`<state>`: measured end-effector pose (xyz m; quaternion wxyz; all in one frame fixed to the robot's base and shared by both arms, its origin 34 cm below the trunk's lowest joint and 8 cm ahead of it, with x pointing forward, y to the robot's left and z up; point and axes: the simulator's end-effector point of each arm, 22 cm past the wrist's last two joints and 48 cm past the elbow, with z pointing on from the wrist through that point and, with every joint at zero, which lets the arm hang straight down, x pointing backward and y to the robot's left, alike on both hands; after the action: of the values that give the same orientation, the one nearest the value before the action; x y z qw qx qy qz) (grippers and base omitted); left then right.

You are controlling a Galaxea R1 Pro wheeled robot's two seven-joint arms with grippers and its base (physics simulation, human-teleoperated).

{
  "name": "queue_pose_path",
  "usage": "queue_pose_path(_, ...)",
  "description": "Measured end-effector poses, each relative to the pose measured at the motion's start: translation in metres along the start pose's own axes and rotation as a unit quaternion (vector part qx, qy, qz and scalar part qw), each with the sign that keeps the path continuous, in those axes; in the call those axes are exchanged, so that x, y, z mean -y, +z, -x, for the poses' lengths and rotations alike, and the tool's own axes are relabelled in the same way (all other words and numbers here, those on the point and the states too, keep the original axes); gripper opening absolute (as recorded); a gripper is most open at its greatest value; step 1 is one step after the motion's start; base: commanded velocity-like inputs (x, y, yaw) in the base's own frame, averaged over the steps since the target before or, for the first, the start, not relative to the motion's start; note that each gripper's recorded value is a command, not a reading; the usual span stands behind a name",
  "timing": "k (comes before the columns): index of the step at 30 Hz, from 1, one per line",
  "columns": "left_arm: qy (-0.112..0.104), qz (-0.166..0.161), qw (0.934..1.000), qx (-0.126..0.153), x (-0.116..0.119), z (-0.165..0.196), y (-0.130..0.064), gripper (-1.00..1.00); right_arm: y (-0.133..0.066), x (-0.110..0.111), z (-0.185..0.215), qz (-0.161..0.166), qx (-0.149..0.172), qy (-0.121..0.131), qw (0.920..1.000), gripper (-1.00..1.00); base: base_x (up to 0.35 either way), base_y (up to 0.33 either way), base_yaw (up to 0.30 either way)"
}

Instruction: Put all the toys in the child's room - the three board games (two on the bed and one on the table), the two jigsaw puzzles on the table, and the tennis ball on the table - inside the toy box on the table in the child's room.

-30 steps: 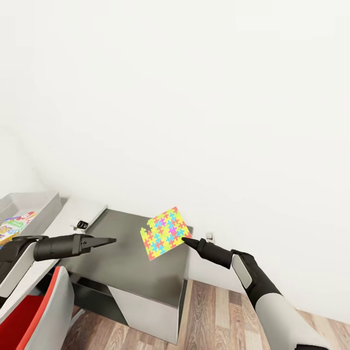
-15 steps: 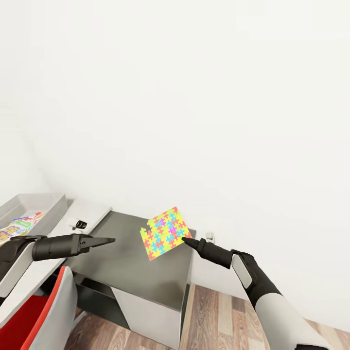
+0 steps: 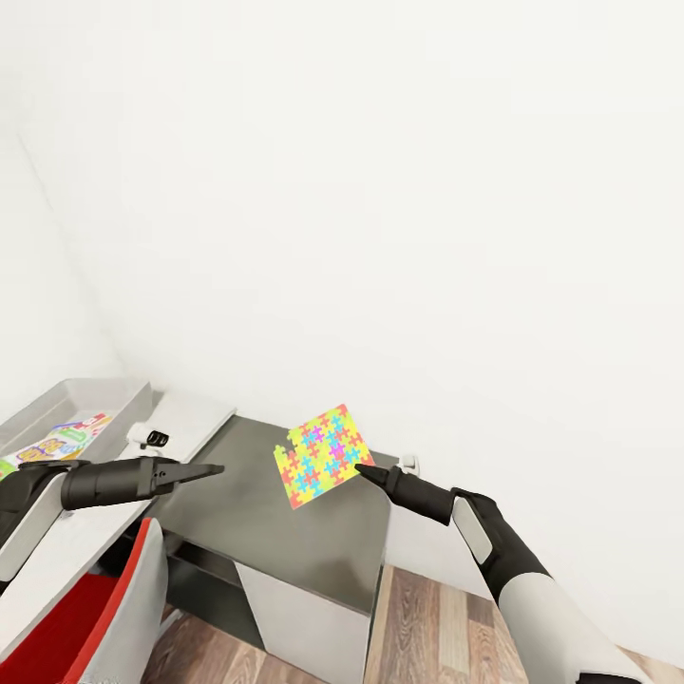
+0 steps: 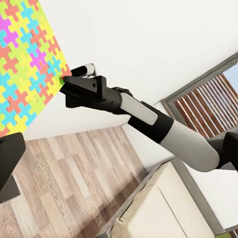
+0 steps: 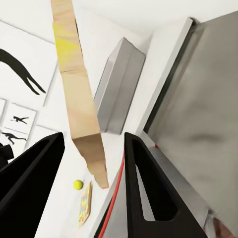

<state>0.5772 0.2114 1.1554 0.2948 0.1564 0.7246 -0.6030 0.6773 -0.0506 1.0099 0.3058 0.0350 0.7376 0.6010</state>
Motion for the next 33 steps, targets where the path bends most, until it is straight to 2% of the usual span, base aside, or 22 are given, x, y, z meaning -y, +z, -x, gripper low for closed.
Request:
queue_pose_path(11, 0.004, 0.000, 1.0000, 0.001, 0.003, 0.001, 0.000, 1.00, 0.001, -0.004, 0.001, 0.000, 0.001, -0.004, 1.0000, -1.00, -0.157, 0.097, 0.065)
queue_pose_path(18, 0.009, 0.000, 0.9999, 0.009, 0.007, 0.007, -0.004, 1.00, 0.001, -0.008, 0.003, 0.003, 0.004, -0.013, 0.9999, -1.00, -0.030, 0.026, 0.196)
queue_pose_path(28, 0.015, 0.000, 0.9998, 0.012, 0.012, 0.009, -0.006, 1.00, 0.001, -0.029, 0.019, 0.016, 0.016, -0.045, 0.9988, -1.00, -0.001, 0.001, 0.220)
queue_pose_path(33, 0.018, -0.001, 0.9998, 0.013, 0.015, 0.010, -0.007, 1.00, 0.001, -0.035, 0.022, 0.019, 0.018, -0.052, 0.9983, -1.00, 0.000, 0.000, 0.213)
